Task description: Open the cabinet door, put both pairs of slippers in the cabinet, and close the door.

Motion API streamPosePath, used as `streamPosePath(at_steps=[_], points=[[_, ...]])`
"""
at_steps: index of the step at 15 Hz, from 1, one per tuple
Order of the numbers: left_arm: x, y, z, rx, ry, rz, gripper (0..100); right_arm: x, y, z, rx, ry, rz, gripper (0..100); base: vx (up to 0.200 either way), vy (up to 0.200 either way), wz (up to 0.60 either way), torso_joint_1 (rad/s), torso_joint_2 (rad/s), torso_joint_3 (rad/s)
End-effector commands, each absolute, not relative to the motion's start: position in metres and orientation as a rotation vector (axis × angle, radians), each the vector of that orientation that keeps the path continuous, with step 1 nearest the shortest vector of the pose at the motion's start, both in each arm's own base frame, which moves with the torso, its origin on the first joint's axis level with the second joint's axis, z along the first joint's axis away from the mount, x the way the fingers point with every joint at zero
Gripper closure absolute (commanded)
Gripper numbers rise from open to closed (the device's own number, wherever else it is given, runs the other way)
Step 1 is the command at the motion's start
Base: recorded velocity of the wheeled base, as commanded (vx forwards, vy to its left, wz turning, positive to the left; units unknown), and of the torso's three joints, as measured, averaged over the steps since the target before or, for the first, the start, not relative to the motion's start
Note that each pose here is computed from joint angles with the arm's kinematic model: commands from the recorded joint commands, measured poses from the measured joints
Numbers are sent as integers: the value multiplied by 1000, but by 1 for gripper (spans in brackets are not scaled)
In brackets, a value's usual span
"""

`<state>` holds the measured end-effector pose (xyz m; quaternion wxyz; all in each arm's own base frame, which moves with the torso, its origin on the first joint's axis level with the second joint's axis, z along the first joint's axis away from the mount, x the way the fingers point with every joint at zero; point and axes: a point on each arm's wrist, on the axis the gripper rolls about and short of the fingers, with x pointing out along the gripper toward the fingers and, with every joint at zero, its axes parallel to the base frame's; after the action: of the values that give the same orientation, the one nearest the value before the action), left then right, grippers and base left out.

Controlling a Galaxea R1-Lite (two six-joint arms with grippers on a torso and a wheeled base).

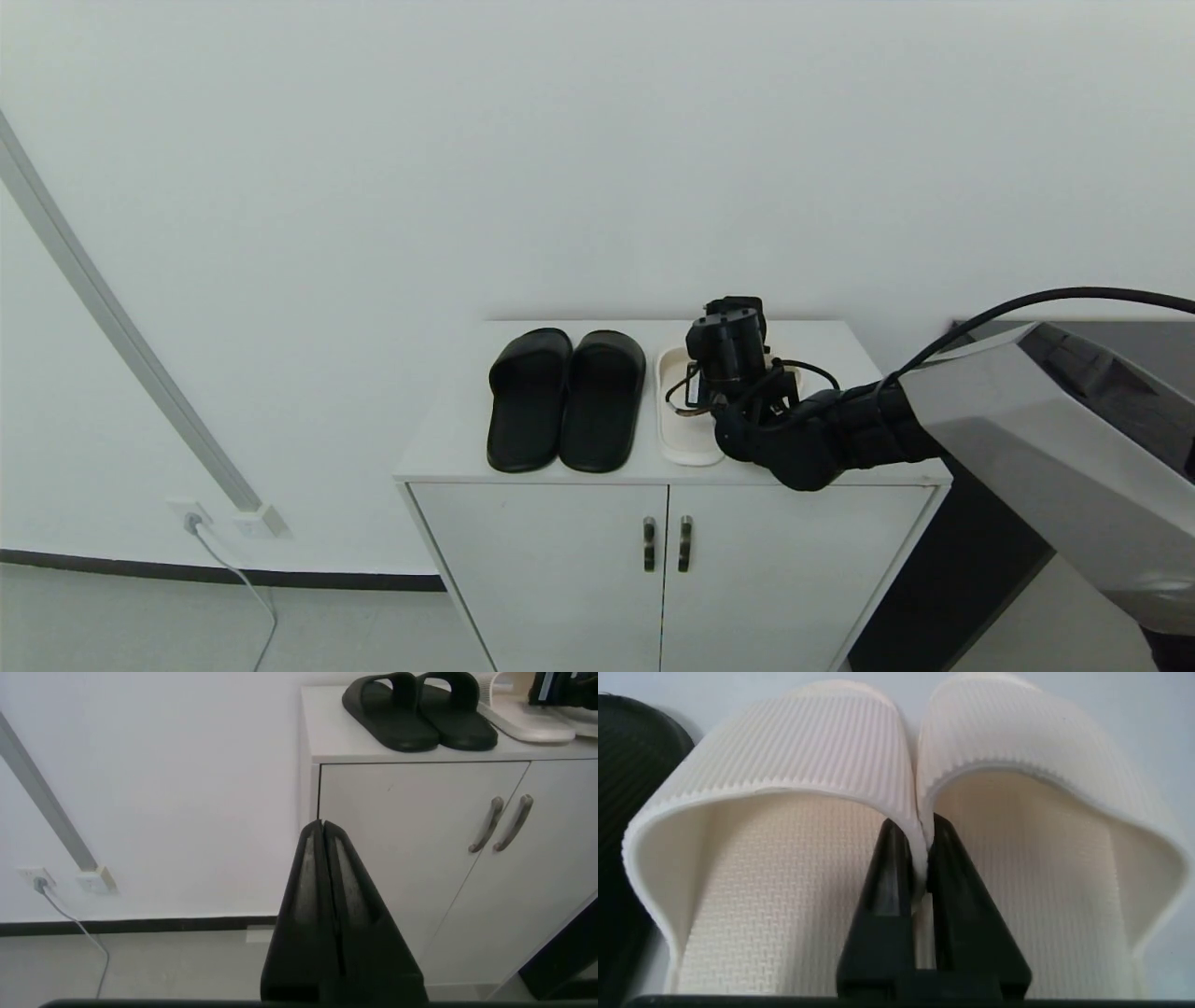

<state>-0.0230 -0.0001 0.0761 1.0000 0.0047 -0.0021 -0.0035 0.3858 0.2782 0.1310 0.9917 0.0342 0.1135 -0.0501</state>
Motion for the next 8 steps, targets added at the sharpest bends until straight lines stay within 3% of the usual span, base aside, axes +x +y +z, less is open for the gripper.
streamPosePath(at_steps=[1,5,8], points=[[-23,0,76,9,-3,-6,100,383,277,137,78,216,-100,100,0,0,0,0,0,0],[-23,0,76,8,-3,-6,100,349,260,177,75,195,-61,100,0,0,0,0,0,0],[-23,0,76,8,-3,-6,100,281,246,199,67,242,167,100,0,0,0,0,0,0]])
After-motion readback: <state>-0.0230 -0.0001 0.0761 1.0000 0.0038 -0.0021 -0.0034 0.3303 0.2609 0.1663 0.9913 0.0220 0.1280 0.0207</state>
